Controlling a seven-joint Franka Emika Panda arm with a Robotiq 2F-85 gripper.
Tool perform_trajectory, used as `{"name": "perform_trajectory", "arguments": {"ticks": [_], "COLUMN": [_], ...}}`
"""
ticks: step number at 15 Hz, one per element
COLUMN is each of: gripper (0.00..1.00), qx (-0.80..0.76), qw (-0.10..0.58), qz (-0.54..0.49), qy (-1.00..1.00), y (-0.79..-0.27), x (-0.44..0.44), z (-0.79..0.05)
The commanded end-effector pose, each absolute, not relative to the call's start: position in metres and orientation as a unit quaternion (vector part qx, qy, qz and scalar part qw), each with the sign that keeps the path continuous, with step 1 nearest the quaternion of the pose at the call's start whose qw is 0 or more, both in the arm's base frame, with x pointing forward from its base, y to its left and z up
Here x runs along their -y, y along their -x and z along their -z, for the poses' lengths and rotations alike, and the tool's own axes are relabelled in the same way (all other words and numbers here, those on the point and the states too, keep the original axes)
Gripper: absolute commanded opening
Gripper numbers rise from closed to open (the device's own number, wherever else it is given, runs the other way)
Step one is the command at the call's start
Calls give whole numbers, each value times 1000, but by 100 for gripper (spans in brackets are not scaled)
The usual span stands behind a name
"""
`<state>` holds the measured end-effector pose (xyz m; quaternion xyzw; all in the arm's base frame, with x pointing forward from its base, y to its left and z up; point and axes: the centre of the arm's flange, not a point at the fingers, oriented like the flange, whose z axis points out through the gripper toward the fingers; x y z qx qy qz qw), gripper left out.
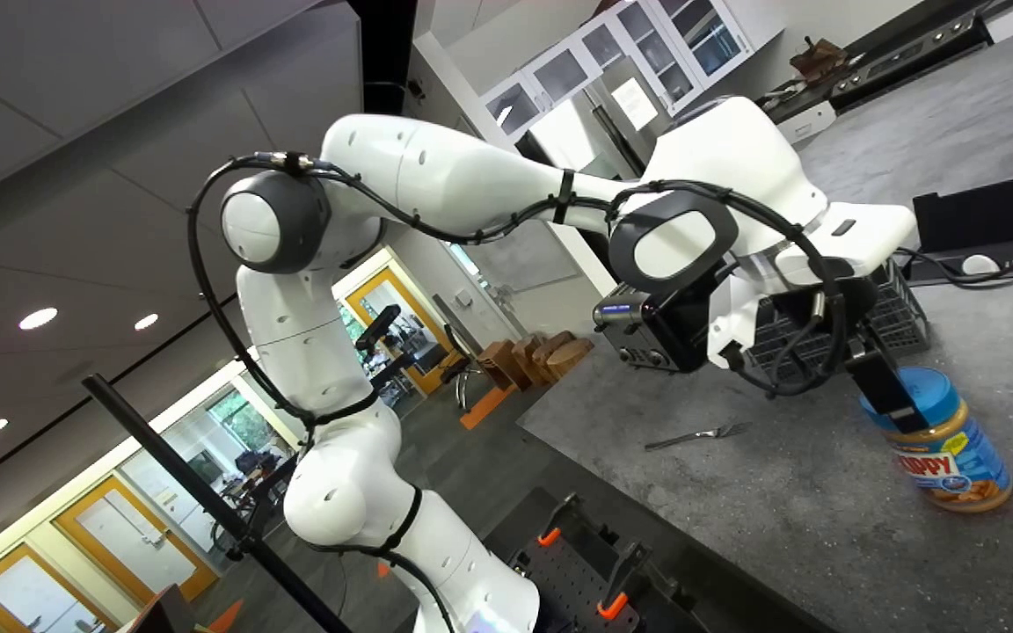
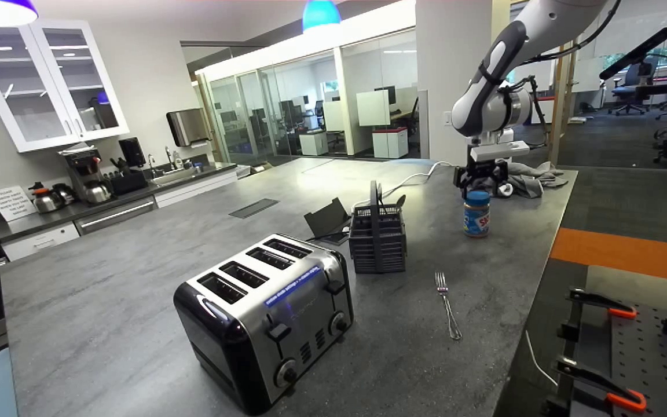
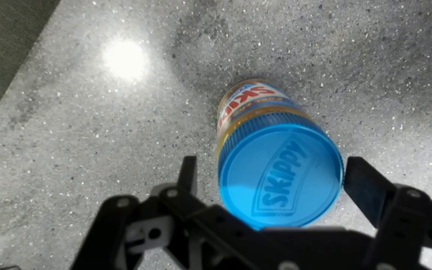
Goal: Remove the blue lid from the container
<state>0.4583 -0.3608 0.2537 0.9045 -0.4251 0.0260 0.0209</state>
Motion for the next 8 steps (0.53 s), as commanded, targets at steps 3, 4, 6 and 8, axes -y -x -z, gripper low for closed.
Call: {"name": "perform_trajectory", "arguments": {"ticks": [3, 4, 6, 8], "gripper": [75, 72, 56, 55], "qx": [426, 424, 423, 423], "qw": [19, 19, 18, 18], "qz": [-18, -20, -20, -23], "qy": [-905, -905, -906, -906], "y": [-460, -459, -459, -458], "x": [361, 360, 359, 359], "z": [-250, -250, -251, -254]}}
